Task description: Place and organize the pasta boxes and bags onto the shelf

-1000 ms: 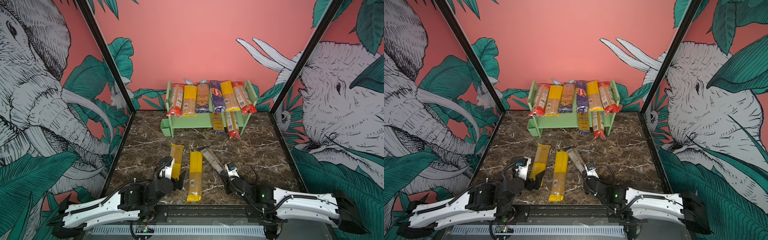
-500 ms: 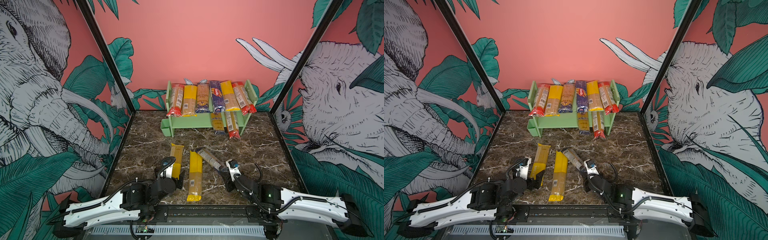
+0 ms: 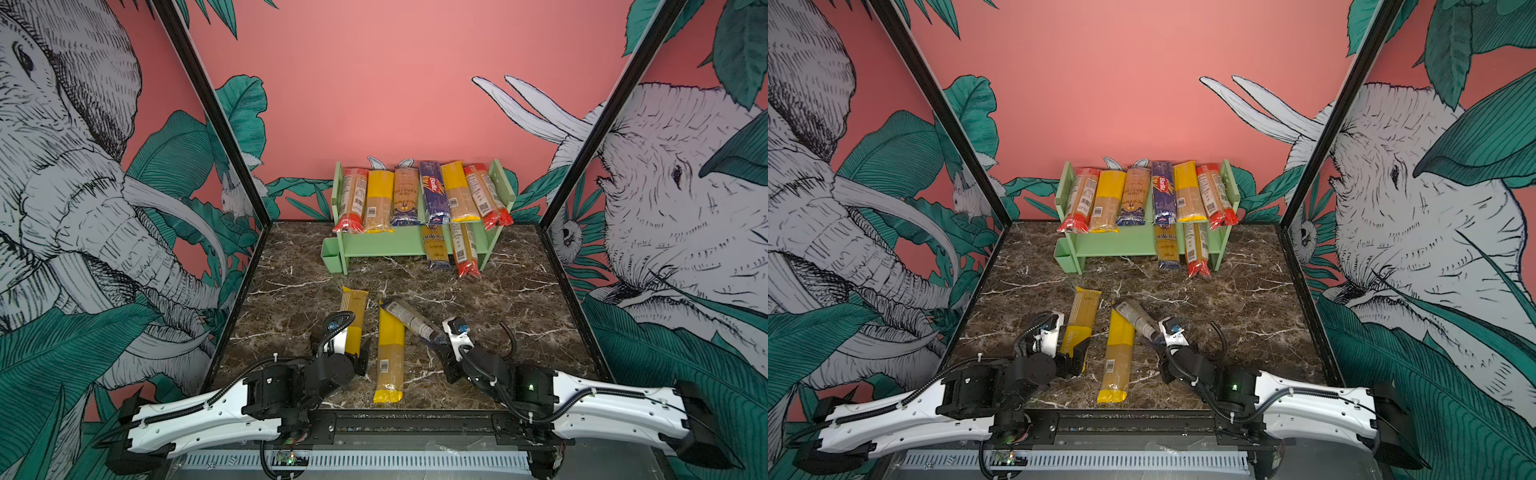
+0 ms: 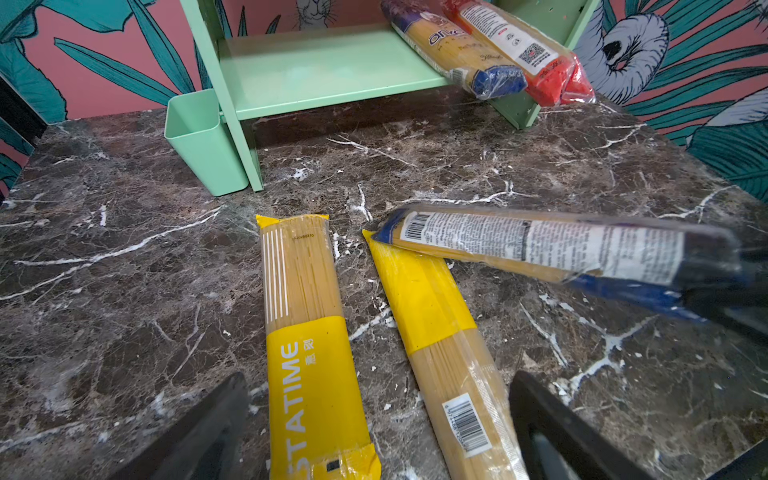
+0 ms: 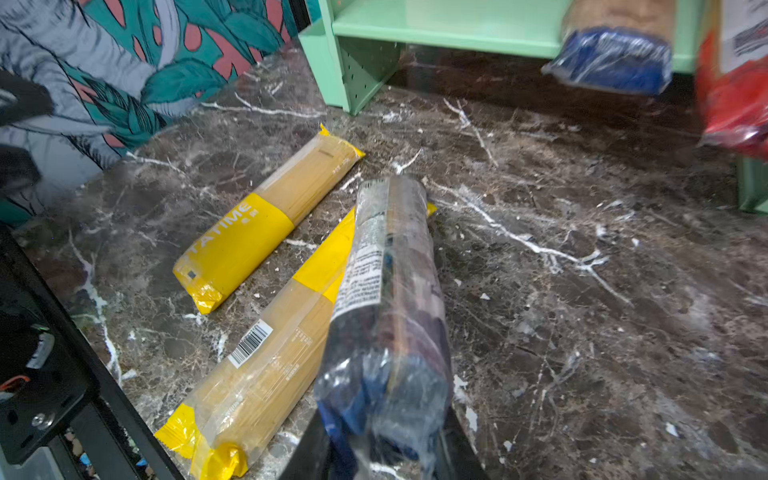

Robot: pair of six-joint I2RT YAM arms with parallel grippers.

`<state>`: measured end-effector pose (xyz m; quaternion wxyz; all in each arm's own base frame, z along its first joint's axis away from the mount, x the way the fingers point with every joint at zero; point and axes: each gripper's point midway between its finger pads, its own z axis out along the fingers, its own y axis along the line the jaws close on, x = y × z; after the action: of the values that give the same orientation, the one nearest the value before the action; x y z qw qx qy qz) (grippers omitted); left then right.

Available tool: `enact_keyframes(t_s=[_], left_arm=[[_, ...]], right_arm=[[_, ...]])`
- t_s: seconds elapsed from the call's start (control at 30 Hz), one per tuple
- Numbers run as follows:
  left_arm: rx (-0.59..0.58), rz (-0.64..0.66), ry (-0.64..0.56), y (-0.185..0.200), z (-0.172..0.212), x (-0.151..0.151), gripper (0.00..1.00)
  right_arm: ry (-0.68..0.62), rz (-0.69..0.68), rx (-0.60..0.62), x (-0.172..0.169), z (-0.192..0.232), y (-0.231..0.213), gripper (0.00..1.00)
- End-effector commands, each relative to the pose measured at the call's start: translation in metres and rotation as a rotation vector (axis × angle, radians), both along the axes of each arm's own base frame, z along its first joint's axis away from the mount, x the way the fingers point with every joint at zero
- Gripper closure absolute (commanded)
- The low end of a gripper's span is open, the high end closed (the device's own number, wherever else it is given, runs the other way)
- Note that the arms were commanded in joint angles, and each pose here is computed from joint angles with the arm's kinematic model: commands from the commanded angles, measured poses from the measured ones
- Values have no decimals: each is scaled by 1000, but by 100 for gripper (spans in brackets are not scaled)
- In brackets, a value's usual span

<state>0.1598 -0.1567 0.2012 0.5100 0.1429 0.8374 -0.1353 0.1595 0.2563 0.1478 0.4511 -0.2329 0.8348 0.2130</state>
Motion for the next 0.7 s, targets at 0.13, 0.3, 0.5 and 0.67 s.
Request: enact_keyframes(t_s=[0.13,0.3,0.5,0.67], left_arm=[[-3,14,-2,5,-11,0,1],[3,11,-4,5,-12,0,1],[1,17,6,7,-19,-1,1],[-1,21,5,10,-18,-1,1]], right_arm=[[132,81,-5,-18,-33,24,100],[188,87,-86,-22,-61,24,100],[204,101,-181,-22,-96,26,92],[214,122,-200,-23,-125,34,80]])
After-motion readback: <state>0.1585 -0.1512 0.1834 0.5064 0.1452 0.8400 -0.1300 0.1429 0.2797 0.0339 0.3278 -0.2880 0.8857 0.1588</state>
